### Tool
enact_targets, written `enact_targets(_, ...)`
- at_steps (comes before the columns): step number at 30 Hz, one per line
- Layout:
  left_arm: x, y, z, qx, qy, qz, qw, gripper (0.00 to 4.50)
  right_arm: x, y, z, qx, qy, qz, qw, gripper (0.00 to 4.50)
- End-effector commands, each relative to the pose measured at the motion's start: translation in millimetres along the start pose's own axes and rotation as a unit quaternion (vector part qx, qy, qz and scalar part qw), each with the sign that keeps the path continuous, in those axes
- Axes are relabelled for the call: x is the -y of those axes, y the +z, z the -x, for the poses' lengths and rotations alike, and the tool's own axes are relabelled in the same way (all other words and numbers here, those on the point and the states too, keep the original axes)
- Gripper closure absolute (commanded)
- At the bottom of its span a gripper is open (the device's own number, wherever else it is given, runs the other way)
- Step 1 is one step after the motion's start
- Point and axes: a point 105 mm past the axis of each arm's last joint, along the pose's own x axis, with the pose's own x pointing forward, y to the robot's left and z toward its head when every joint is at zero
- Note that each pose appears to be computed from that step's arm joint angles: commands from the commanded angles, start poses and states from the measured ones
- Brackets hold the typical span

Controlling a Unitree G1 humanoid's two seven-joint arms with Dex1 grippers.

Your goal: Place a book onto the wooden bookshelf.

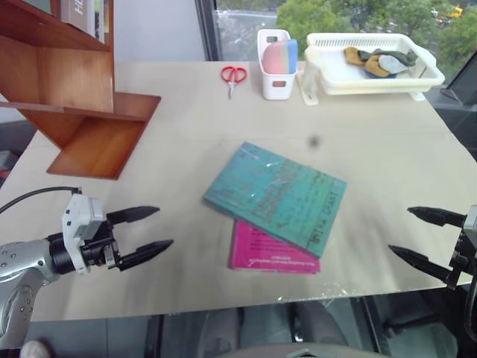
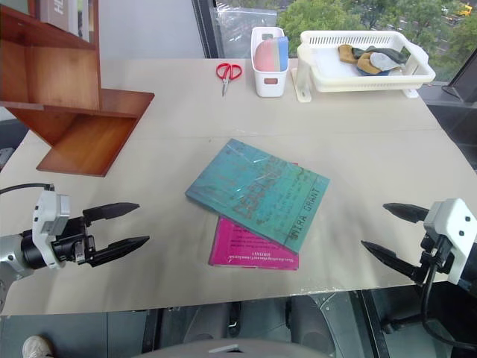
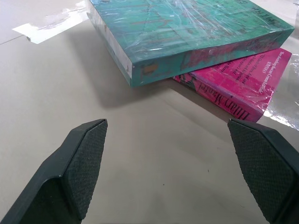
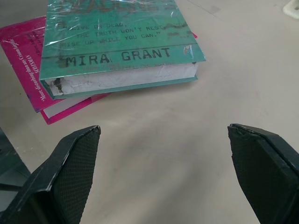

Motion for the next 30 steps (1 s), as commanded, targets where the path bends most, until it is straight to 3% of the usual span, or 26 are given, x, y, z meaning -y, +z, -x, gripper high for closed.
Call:
enact_targets(1, 0.0, 14.2, 1.3, 0.010, 0.002, -0.029, 1.000, 0.07, 1.1, 10.7, 1.7, 0.009, 0.000, 0.020, 1.000, 0.00)
enact_targets(4, 3.6, 27.1, -1.5, 0.042, -0.026, -0.044, 0.998, 0.07, 0.8, 13.8, -3.9, 0.023, 0.008, 0.015, 1.000, 0.00)
enact_targets(11, 5.8, 32.1, -1.5, 0.059, -0.045, -0.041, 0.996, 0.07, -0.2, 20.4, -15.5, 0.043, 0.014, 0.008, 0.999, 0.00)
enact_targets(19, 20.4, 30.8, -8.0, 0.054, -0.073, -0.044, 0.995, 0.07, -31.3, 20.0, -48.0, 0.056, 0.089, -0.012, 0.994, 0.00)
enact_targets(22, 21.8, 31.6, -9.2, 0.058, -0.073, -0.043, 0.995, 0.00, -42.3, 15.3, -61.5, 0.047, 0.125, -0.008, 0.991, 0.80)
enact_targets(28, 26.0, 31.2, -10.6, 0.058, -0.076, -0.044, 0.994, 0.00, -47.4, 8.0, -70.7, 0.035, 0.148, 0.003, 0.988, 3.66)
enact_targets(30, 28.2, 29.9, -10.3, 0.056, -0.078, -0.043, 0.995, 0.00, -49.4, 8.7, -73.0, 0.041, 0.156, 0.002, 0.987, 4.27)
